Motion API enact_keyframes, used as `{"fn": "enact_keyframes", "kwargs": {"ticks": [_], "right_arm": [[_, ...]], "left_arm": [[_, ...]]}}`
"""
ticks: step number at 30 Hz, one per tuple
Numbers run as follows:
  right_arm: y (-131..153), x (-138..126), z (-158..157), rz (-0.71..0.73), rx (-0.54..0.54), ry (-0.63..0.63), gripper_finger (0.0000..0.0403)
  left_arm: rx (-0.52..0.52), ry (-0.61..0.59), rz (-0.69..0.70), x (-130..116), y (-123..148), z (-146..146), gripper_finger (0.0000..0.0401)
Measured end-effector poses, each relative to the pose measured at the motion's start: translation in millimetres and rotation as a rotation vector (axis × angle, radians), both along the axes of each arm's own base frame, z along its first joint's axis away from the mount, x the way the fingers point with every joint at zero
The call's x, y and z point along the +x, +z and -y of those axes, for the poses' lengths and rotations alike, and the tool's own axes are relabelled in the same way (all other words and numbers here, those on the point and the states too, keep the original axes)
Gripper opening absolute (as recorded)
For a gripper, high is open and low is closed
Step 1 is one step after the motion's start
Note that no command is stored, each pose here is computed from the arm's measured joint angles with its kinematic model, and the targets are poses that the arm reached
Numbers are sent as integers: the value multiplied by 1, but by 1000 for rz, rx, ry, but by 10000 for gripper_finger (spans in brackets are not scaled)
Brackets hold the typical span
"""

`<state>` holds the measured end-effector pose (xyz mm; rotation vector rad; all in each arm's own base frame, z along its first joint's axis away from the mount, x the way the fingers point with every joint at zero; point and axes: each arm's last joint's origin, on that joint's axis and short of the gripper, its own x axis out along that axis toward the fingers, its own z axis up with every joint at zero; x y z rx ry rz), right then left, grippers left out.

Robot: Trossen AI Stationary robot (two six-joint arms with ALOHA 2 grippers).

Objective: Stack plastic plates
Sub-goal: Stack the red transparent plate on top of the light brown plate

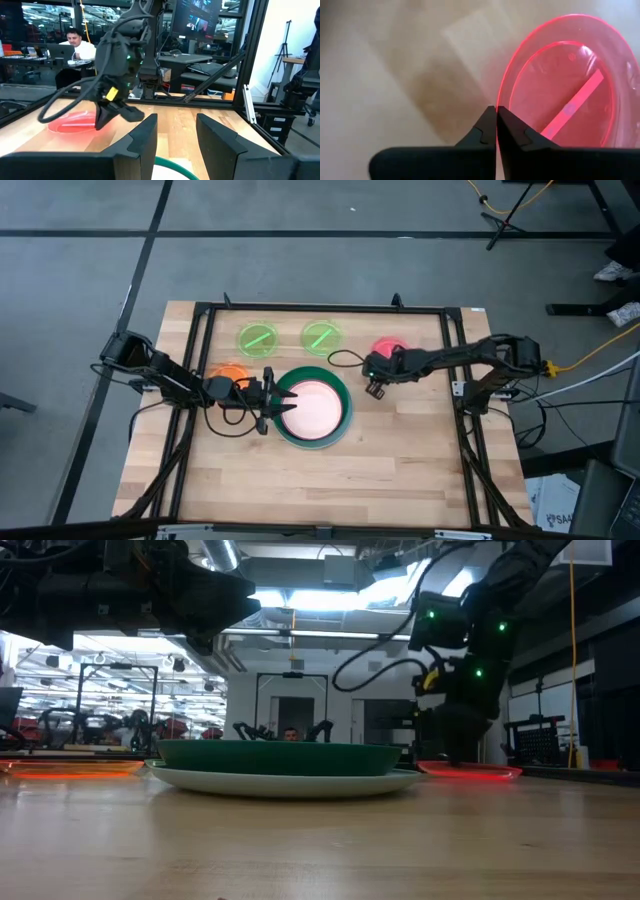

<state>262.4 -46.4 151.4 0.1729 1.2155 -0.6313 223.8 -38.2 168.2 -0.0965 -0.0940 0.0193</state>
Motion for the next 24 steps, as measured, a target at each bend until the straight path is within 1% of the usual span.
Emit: {"fn": "enact_keyframes", "kwargs": {"ticks": [3,5,10,12,17,19,21,24], "right_arm": [[3,7,-11,42,37,58,0],[4,11,-19,74,55,122,0],[3,17,-40,87,52,265,0],[2,17,-46,81,51,293,0],[1,19,-53,102,63,286,1],[1,19,-53,107,72,257,4],[1,18,-52,116,92,222,16],[1,18,-51,116,100,223,47]], "left_arm": [[0,0,0,0,0,0,130],[0,0,0,0,0,0,130],[0,0,0,0,0,0,130],[0,0,0,0,0,0,130],[0,0,1,0,0,0,130],[0,0,1,0,0,0,130],[0,0,1,0,0,0,130],[0,0,2,0,0,0,130]]}}
